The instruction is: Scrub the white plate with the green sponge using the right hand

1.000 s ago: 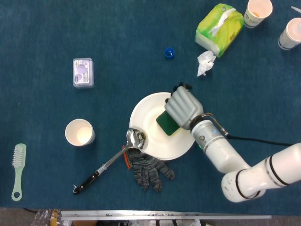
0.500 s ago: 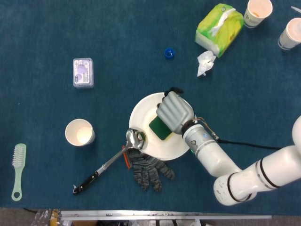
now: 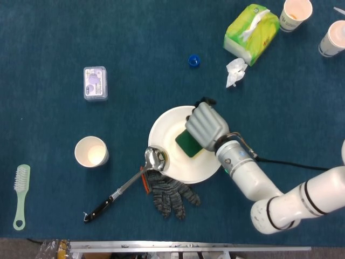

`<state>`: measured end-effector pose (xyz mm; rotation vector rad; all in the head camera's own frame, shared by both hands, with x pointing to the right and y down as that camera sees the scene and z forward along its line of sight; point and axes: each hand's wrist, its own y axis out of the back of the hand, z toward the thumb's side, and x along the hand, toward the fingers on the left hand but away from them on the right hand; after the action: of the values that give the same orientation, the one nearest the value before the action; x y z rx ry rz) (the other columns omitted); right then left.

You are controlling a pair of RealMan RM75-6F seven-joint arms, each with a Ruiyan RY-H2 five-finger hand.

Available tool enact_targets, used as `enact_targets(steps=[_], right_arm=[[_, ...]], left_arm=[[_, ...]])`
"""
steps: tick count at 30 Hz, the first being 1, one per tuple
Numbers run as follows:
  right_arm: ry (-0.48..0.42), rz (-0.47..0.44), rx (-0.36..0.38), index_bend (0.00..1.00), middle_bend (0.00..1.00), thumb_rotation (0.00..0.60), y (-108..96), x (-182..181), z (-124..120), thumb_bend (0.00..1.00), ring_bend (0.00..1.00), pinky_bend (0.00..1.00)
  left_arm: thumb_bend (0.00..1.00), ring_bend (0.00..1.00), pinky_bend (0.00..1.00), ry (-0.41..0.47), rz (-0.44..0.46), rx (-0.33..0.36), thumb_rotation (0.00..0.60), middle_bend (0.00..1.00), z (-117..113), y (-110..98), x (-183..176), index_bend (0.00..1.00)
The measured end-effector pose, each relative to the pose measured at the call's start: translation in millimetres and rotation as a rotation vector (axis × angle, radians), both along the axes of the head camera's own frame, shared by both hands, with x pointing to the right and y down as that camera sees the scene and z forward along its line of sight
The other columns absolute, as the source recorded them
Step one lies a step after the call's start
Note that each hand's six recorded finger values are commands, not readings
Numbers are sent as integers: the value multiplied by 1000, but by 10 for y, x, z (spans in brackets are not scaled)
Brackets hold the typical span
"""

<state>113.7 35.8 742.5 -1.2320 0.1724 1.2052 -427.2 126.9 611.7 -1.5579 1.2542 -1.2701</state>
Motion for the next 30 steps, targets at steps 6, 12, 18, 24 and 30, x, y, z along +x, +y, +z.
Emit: enact_targets(steps=[6,12,18,24,30], right_arm=[[12,43,13,525,450,600,-109,194,-61,347,312,364],[-16,120,11,525,450,600,-222,481,-190,346,312,364],[-67,210,4,525,450,600,-297,826,-316,346,312,364],[-107,290,-31,525,446,600,-244,1169,-315,347,312,364],[-132,342,-53,510,409,600,-222,1390,-254,347,297,364]], left_arm=[[518,247,228,1,1,-1,600,330,1,0,9,350],[517,247,228,-1,-4,1,600,330,1,-12,-6,350],[517,247,228,-1,-8,3,600,330,16,-34,-12,350],[517,247,228,-2,-10,-3,600,330,46,-49,-6,350],[517,247,228,-4,-4,-2,600,330,52,-62,16,350]])
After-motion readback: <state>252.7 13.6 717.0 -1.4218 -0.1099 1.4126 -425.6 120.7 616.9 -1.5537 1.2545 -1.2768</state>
